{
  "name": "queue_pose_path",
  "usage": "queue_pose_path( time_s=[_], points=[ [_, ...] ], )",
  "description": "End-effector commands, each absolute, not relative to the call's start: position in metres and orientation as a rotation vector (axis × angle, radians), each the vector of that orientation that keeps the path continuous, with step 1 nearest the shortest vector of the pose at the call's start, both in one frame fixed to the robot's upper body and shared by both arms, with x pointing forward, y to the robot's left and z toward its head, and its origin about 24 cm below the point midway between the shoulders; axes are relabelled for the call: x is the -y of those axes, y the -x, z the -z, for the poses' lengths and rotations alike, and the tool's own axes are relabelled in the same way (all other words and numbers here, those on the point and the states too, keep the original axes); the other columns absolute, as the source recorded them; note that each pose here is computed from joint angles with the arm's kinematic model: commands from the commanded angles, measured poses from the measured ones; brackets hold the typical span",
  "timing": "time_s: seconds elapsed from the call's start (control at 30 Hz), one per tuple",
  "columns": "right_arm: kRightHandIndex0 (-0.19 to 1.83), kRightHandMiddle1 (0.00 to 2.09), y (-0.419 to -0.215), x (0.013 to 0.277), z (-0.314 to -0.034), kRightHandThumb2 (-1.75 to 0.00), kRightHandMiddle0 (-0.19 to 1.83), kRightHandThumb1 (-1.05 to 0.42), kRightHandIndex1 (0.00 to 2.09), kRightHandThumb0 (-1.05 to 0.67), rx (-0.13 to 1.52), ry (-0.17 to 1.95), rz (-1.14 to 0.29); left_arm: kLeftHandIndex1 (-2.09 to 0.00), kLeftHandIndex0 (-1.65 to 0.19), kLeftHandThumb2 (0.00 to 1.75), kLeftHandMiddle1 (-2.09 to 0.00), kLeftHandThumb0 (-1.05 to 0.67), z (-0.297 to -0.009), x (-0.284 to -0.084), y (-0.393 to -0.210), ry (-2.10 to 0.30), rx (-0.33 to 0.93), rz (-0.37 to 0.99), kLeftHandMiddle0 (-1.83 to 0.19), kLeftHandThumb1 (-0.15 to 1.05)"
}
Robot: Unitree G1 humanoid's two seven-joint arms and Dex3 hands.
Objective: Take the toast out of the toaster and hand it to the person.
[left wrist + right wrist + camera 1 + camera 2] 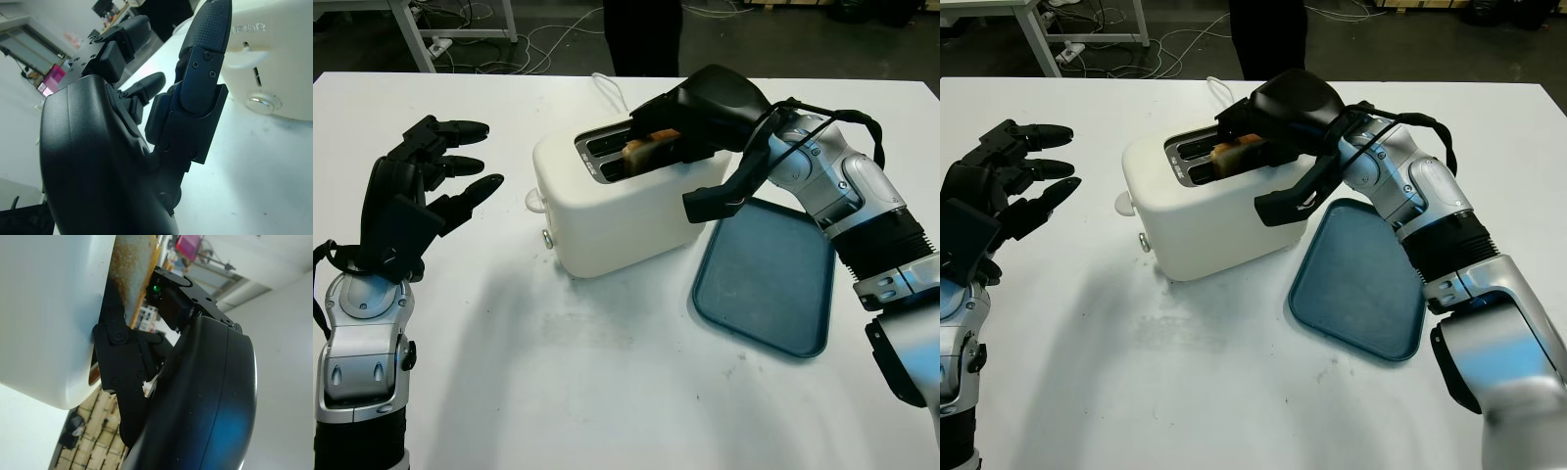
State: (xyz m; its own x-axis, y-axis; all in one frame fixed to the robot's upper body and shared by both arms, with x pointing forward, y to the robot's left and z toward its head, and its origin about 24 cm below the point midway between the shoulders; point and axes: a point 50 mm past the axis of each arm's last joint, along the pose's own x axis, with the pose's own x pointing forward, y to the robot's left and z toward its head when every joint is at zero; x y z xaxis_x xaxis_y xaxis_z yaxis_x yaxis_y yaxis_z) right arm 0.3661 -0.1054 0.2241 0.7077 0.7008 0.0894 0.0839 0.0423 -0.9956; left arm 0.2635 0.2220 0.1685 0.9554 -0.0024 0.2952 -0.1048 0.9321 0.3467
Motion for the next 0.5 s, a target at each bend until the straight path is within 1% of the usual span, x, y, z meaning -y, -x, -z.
queue_pose_path(
  time_s=[0.0, 0.2, 0.37, 0.47],
  points=[
    [1.14, 1.75, -0.366, 0.105, -0.216, -0.25, 0.85, -0.92, 1.75, -0.45, 0.685, 1.462, -0.553, -0.75, -0.35, 0.12, -1.01, -0.88, -0.169, -0.222, -0.263, -0.361, 0.298, -0.059, -0.31, 0.92],
    [1.13, 1.75, -0.368, 0.106, -0.241, -0.22, 0.86, -0.92, 1.75, -0.45, 0.763, 1.459, -0.437, -0.76, -0.35, 0.11, -1.01, -0.88, -0.169, -0.222, -0.263, -0.359, 0.298, -0.059, -0.31, 0.92],
    [1.15, 1.75, -0.37, 0.111, -0.264, -0.18, 0.88, -0.92, 1.75, -0.47, 0.848, 1.39, -0.322, -0.75, -0.35, 0.11, -1.01, -0.88, -0.169, -0.222, -0.262, -0.354, 0.295, -0.06, -0.31, 0.92],
    [1.15, 1.75, -0.372, 0.115, -0.276, -0.25, 0.87, -0.92, 1.75, -0.48, 0.846, 1.38, -0.281, -0.75, -0.35, 0.1, -1.01, -0.87, -0.169, -0.222, -0.262, -0.353, 0.292, -0.064, -0.31, 0.92]
  ],
)
